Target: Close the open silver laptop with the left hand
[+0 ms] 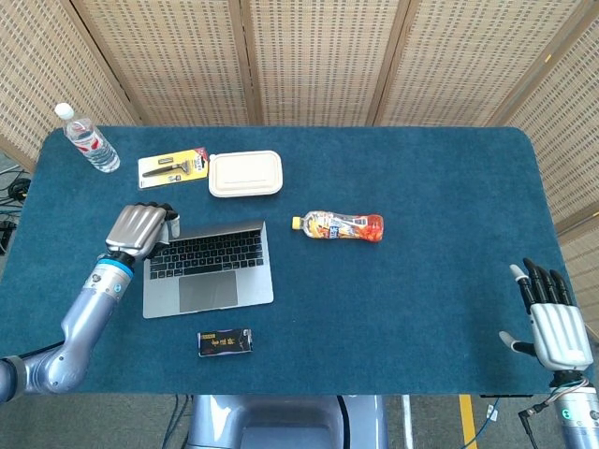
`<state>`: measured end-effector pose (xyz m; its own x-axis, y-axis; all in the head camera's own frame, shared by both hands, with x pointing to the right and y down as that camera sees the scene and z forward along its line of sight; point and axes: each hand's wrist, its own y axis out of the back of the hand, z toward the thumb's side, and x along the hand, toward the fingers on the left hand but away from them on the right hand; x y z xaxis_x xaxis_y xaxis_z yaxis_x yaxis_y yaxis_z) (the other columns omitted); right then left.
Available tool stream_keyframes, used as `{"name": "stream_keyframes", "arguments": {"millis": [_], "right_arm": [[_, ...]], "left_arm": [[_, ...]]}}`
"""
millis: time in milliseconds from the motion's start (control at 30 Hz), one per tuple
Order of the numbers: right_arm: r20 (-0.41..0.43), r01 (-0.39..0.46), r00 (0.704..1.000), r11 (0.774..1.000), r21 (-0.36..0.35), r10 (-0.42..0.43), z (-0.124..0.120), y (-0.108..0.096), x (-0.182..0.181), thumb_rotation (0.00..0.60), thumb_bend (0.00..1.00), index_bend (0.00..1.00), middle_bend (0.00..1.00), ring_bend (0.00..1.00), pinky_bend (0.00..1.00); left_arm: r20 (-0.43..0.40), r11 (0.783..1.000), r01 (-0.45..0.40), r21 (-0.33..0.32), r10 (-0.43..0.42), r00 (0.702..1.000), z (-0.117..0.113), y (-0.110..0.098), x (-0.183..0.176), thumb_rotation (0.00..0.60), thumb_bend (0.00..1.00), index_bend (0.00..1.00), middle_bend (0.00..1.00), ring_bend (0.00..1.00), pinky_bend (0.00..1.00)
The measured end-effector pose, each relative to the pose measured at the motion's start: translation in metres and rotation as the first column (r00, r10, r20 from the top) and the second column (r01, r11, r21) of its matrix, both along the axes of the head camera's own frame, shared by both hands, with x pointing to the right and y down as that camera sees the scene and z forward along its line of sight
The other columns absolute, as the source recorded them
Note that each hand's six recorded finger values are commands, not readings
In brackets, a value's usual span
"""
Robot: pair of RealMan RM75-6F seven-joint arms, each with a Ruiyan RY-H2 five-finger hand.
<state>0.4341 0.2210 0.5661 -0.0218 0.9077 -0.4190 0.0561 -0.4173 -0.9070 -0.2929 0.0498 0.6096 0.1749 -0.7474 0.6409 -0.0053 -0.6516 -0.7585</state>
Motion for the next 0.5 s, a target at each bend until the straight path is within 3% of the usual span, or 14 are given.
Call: {"name": "stream_keyframes", "arguments": {"millis": [500], "right_arm": [[0.001,-0.002,1.0,1.0,0.001,0.002,-0.001,0.0,0.001,0.6,0.0,0.01,0.0,0.0,0.0]], "left_arm": [[-0.018,0.997,-0.065,-0.031,0.064,0.998,0.009,0.023,0.017,0.6,0.96,0.56,0.39,0.33,0.32]]}}
